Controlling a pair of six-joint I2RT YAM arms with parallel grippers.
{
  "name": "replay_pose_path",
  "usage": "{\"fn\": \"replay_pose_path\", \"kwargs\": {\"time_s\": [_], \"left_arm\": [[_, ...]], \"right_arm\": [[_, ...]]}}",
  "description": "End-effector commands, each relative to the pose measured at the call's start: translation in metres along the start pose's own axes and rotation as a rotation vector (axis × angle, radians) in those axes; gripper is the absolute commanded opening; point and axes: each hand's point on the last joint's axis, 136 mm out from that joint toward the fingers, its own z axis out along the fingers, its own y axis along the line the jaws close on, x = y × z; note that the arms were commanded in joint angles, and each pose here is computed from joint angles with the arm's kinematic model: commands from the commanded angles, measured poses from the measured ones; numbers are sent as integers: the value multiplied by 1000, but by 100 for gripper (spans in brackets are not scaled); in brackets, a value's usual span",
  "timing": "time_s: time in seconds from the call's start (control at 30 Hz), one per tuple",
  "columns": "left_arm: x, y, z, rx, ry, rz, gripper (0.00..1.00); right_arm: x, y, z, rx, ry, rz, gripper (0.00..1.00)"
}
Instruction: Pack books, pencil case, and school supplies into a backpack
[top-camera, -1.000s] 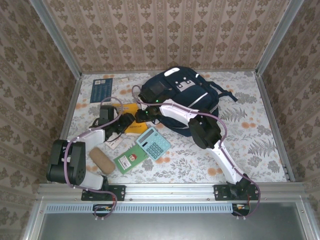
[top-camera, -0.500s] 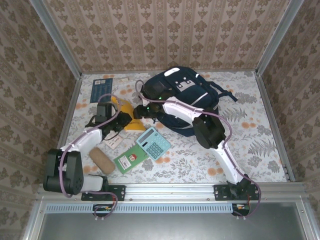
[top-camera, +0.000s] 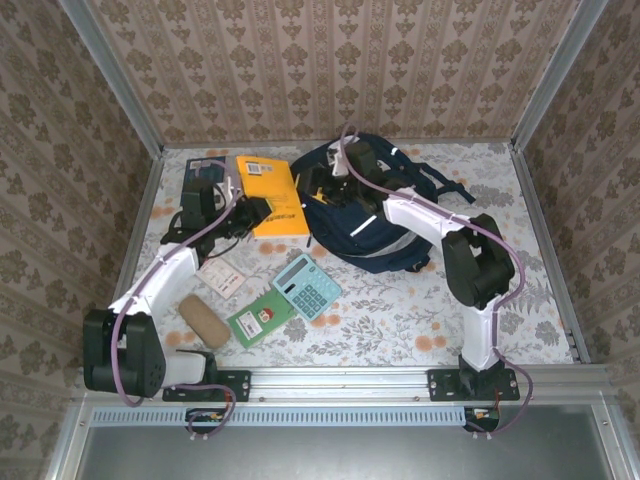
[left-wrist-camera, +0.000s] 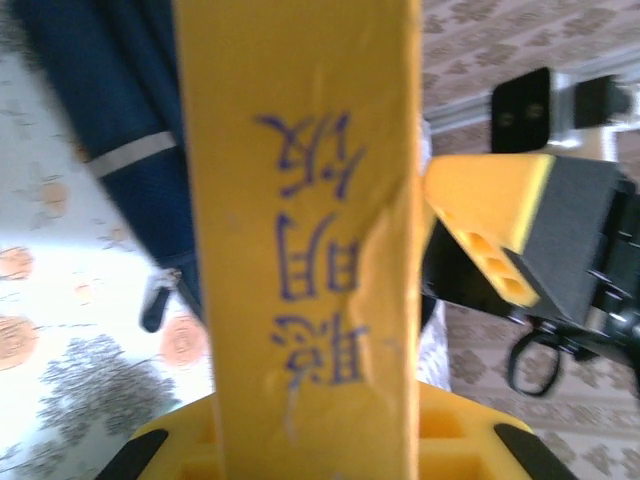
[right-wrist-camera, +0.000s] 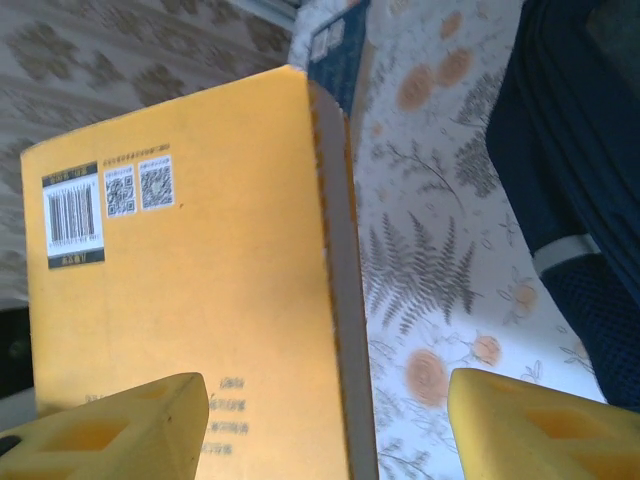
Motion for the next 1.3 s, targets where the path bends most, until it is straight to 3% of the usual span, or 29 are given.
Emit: {"fn": "replay_pose_path", "kwargs": {"time_s": [0.0,0.47,0.63,0.83,0.87,0.93,1.13,1.27], "left_arm": [[-16,-67,-7,230,7,133,0],[4,-98,13,342,129,173,0],[6,-94,13,316,136,171,0],[10,-91,13,301,156,171,0],[10,-91,13,296,157,172,3],[12,-89,14,284,162,171,19],[16,-86,21,208,178,210,54],[18,-80,34,99,183,247,63]], "right_arm": [[-2,37,-13,-169,7,27,66],[3,73,-25,-397,72,90,64],[0,78,-39,-465,46,110,52],[2,82,-54,-479,37,94,22],[1,81,-56,-476,33,98,13],[1,80,-61,-470,24,102,0],[-9,59,-91,-394,-83,119,0],[-13,30,-124,-256,-186,119,0]]}}
